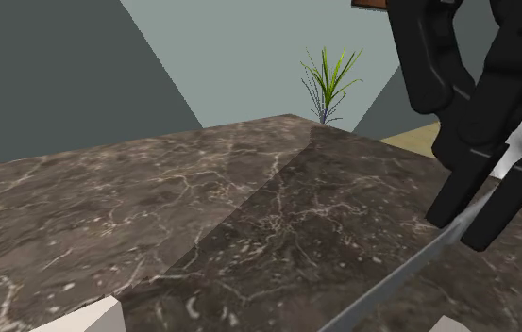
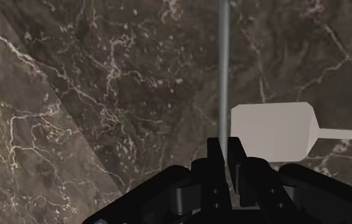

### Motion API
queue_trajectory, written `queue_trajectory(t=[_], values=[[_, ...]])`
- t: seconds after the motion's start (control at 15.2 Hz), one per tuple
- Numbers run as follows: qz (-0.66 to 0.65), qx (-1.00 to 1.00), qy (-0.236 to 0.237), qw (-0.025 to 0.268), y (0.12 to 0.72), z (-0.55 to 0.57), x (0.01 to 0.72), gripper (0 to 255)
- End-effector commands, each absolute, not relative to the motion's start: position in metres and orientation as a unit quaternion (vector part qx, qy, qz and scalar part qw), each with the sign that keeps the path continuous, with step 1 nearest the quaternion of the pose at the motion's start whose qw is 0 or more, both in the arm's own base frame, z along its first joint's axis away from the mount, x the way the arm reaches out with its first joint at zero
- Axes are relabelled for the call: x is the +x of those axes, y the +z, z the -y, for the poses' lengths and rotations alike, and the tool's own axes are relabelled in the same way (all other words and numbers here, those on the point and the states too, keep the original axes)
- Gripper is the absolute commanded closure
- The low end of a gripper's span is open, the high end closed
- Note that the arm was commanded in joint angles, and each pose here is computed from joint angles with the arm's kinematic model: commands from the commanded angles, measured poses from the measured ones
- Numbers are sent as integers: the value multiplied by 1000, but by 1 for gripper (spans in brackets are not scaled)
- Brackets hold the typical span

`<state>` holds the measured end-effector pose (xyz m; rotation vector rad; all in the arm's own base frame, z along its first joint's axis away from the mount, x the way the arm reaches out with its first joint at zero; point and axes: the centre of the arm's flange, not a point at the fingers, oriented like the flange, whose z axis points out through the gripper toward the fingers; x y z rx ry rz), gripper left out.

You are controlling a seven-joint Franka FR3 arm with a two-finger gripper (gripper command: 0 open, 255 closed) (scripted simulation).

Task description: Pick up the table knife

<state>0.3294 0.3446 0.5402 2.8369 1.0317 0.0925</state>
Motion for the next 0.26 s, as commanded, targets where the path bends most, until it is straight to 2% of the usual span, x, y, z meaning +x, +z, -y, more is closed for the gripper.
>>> queue_trajectory(t=[0.0,0.2], values=[[-341,938,30,61,551,-344,329,255],[-341,938,30,61,557,-344,329,255]])
